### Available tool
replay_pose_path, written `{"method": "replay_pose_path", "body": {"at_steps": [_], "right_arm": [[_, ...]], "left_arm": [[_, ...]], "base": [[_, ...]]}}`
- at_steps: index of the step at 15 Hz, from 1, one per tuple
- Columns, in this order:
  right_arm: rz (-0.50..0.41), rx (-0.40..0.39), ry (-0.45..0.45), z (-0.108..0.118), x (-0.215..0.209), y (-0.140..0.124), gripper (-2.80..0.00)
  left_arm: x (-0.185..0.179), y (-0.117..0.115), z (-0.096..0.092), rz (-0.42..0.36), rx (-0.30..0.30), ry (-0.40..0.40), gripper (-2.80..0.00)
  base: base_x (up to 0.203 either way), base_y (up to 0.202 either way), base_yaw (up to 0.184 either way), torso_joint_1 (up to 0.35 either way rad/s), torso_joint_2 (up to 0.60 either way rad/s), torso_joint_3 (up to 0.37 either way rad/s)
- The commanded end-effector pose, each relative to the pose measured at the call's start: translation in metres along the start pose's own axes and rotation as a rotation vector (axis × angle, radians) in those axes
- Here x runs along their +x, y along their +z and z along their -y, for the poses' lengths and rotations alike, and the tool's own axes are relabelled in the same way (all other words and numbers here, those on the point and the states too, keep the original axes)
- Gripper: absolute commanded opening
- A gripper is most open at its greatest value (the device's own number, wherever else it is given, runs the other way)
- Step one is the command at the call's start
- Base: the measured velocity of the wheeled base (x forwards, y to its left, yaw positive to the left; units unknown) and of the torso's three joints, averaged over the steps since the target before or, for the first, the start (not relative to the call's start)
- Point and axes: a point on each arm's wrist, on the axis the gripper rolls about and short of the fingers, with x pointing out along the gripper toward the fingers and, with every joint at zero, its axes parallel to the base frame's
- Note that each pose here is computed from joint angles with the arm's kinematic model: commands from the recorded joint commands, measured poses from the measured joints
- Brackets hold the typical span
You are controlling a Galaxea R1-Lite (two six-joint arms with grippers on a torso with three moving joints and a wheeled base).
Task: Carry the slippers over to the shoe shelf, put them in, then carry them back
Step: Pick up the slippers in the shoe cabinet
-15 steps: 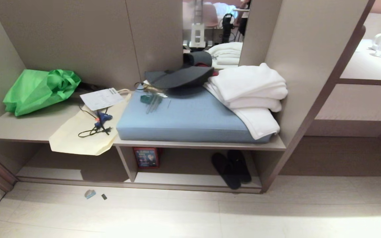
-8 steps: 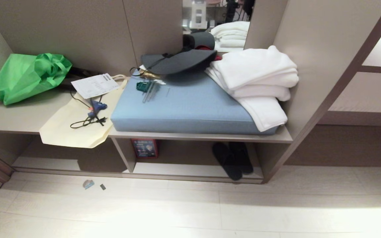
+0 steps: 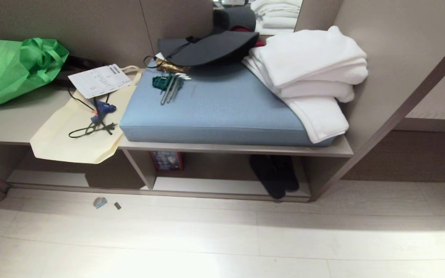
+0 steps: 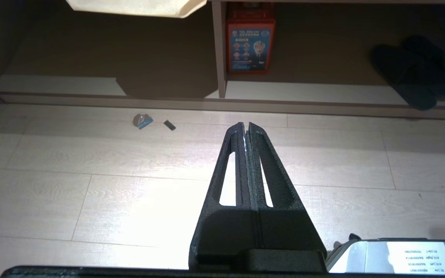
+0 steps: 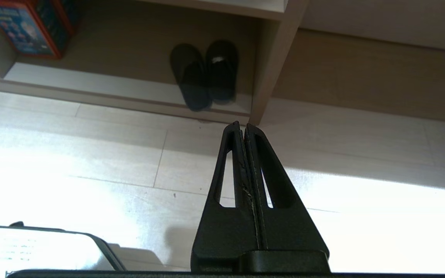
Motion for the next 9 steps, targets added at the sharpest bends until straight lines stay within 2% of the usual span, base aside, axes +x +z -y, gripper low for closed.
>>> {"method": "replay_pose_path", "body": {"at_steps": [1, 9], "right_arm": [[-0.001, -0.001, 0.0, 0.0, 0.0001, 0.0, -2.8], [-0.001, -0.001, 0.0, 0.0, 0.0001, 0.0, -2.8]], "left_arm": [[0.0001, 0.0, 0.0, -0.001, -0.001, 0.0, -2.8], [0.0001, 0.0, 0.0, -0.001, 0.0, 0.0, -2.8]], "base": [[0.0, 0.0, 0.0, 0.006, 0.0, -0.206], [0.0, 0.0, 0.0, 0.001, 0.0, -0.195]]}}
